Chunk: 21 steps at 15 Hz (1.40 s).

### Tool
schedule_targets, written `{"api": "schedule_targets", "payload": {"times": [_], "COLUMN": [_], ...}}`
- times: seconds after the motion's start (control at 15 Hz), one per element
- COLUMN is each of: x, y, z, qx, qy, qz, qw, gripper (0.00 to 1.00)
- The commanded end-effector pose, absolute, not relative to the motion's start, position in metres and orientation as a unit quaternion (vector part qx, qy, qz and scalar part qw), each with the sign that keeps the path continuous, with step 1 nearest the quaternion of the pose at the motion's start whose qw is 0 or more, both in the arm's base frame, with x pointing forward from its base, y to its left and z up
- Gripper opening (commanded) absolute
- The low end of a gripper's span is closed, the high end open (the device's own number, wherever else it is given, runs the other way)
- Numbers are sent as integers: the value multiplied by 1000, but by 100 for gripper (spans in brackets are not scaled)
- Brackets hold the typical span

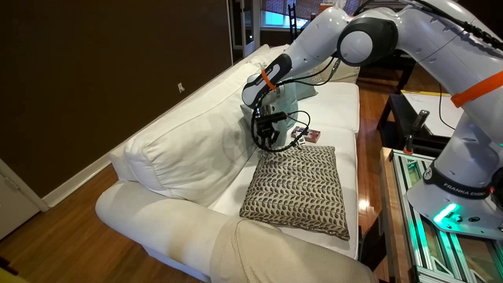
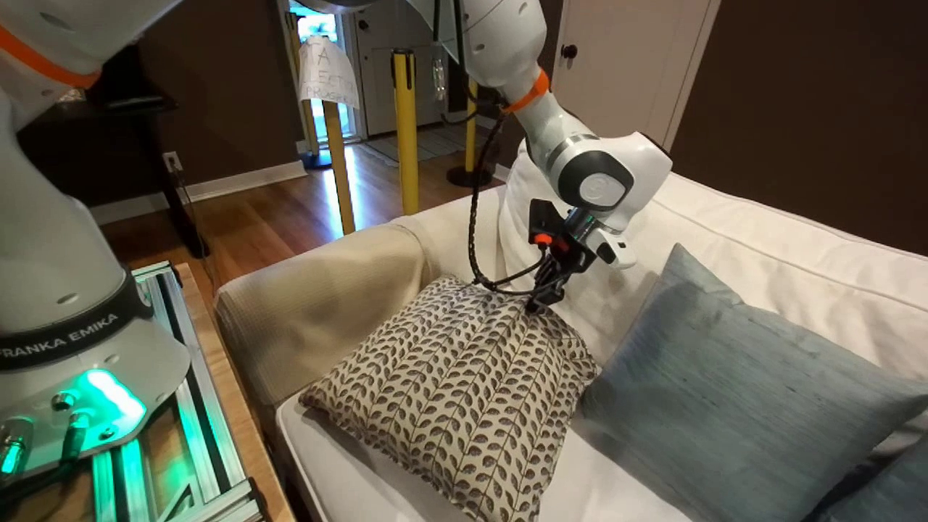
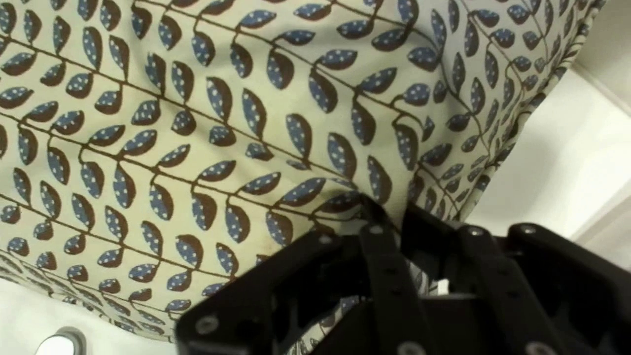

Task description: Lean all the pillows against the sofa

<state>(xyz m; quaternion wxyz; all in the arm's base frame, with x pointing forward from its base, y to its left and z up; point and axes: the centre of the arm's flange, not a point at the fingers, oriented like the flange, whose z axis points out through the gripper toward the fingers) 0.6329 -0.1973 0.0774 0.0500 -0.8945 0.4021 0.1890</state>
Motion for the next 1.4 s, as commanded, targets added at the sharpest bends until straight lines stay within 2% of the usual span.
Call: {"api": "schedule_targets", "payload": {"times": [0.0, 0.67, 1.33], "x": [608, 594, 588], "y": [-160, -149, -166], "z": [125, 189, 235], "qx": [-909, -909, -858], "qy": [382, 401, 471], "qz": [153, 89, 38], "qw": [61, 77, 201], "gripper": [2, 2, 2]}}
